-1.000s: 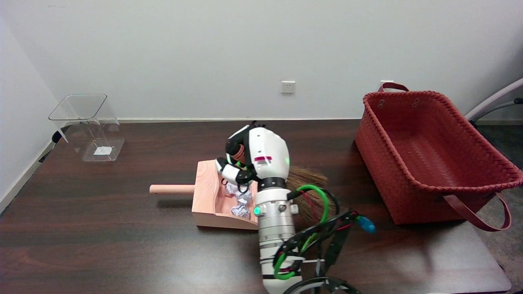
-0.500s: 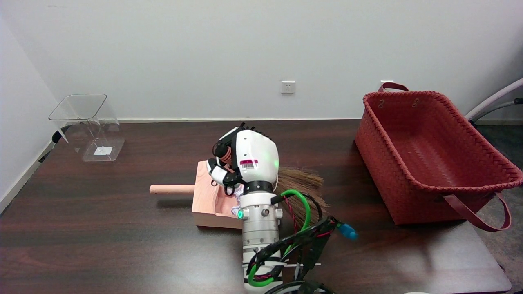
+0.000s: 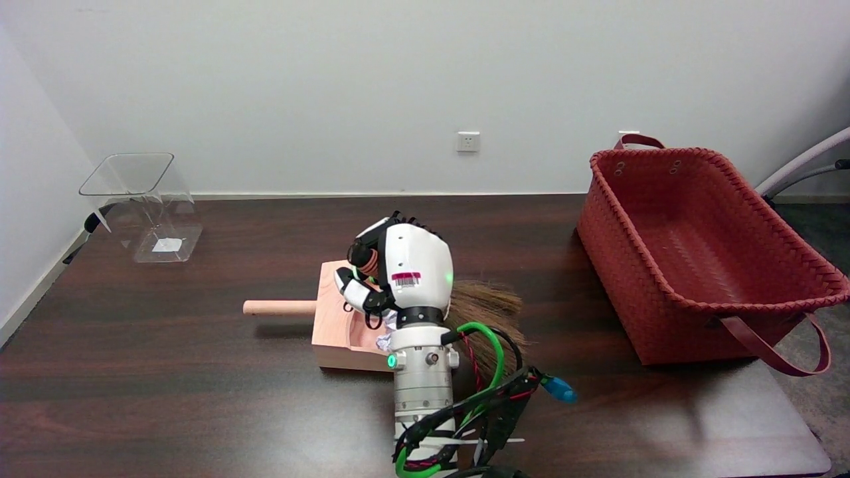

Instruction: Sweep the trush into the dustpan.

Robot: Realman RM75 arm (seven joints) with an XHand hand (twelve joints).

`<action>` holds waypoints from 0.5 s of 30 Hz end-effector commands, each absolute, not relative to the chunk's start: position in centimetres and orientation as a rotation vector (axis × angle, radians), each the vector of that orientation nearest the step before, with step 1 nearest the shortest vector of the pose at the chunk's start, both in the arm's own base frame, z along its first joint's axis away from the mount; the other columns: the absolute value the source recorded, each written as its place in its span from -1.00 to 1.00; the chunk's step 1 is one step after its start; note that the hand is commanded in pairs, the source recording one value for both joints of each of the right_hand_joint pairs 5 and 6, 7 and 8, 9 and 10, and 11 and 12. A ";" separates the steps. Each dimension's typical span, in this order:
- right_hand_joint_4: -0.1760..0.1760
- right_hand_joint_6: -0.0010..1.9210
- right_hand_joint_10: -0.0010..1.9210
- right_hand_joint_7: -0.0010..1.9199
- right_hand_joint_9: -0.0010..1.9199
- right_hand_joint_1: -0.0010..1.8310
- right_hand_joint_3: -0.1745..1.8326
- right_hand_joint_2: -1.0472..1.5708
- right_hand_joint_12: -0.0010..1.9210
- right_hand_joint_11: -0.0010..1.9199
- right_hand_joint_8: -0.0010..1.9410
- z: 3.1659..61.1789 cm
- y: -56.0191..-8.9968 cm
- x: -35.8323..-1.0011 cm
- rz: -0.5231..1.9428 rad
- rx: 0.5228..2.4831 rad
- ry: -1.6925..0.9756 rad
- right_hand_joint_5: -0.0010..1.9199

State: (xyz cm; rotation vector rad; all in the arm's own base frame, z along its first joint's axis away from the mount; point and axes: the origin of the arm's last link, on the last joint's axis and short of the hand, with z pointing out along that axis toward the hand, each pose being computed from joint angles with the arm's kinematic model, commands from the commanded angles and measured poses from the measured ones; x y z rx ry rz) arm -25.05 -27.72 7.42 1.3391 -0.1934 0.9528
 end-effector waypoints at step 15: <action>0.00 1.00 1.00 1.00 1.00 0.45 -0.66 1.00 0.79 0.79 0.98 12.2 -30.5 -30.4 1.015 1.316 -0.323 1.00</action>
